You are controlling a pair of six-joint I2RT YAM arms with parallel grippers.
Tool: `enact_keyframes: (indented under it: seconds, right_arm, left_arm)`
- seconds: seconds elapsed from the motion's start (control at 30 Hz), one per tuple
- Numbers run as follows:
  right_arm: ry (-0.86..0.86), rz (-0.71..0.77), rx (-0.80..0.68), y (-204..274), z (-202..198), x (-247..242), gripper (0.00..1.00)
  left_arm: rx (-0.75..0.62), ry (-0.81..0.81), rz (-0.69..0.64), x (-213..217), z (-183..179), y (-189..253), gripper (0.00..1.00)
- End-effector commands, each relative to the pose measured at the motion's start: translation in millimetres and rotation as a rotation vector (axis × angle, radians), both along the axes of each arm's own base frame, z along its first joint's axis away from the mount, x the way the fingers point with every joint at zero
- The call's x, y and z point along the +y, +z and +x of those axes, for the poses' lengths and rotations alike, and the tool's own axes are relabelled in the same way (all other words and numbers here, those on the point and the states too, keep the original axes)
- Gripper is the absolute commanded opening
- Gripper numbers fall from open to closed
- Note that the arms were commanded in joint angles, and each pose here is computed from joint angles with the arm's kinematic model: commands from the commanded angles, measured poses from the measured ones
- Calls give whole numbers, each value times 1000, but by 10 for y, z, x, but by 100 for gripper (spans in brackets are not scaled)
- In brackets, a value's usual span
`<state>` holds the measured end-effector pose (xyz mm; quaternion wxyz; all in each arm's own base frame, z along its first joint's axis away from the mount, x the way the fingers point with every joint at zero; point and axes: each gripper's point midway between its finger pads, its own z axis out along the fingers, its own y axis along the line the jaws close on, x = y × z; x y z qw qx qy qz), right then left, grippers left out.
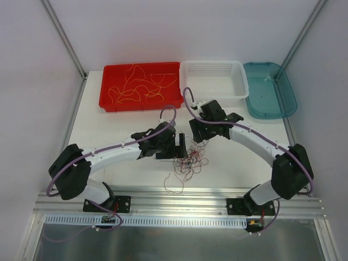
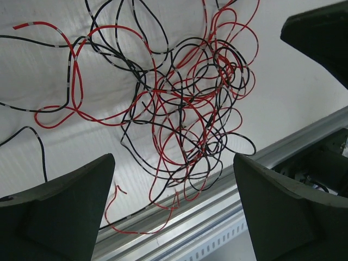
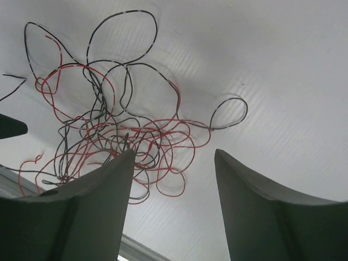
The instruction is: Untangle the cables
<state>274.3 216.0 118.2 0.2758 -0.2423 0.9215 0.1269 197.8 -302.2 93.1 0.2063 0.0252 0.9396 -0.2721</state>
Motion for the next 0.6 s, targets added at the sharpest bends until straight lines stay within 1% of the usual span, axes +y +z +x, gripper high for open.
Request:
enact_keyframes:
  seconds: [0.0, 0.1, 0.17, 0.2, 0.33, 0.43, 0.47, 0.53, 0.57]
  right_arm:
    - [105, 41, -19, 12, 185, 226, 63]
    - [131, 52, -3, -139, 296, 367, 61]
    - [150, 77, 0, -157, 362, 470, 60]
    - [155, 69, 28, -283, 373, 498, 59]
    - [162, 71, 69, -492, 424, 587, 57]
    - [163, 68, 97, -623, 417, 615, 54]
    - [161, 66, 102, -646, 416, 615, 50]
    - [158, 62, 103, -670, 419, 603, 45]
    - [153, 63, 102, -662, 419, 593, 39]
  left_arm:
    - [23, 60, 9, -57, 48, -59, 91]
    - [46, 58, 17, -104, -4, -144, 89]
    - [60, 54, 23, -131, -51, -188, 87]
    - [69, 61, 29, -125, -62, -238, 86]
    - [100, 86, 34, -114, -103, -359, 82]
    - [107, 75, 57, -101, -123, -457, 80]
    - [109, 73, 65, -95, -111, -485, 79]
    - [110, 65, 78, -92, -111, -524, 73]
    - [115, 63, 89, -87, -114, -566, 71]
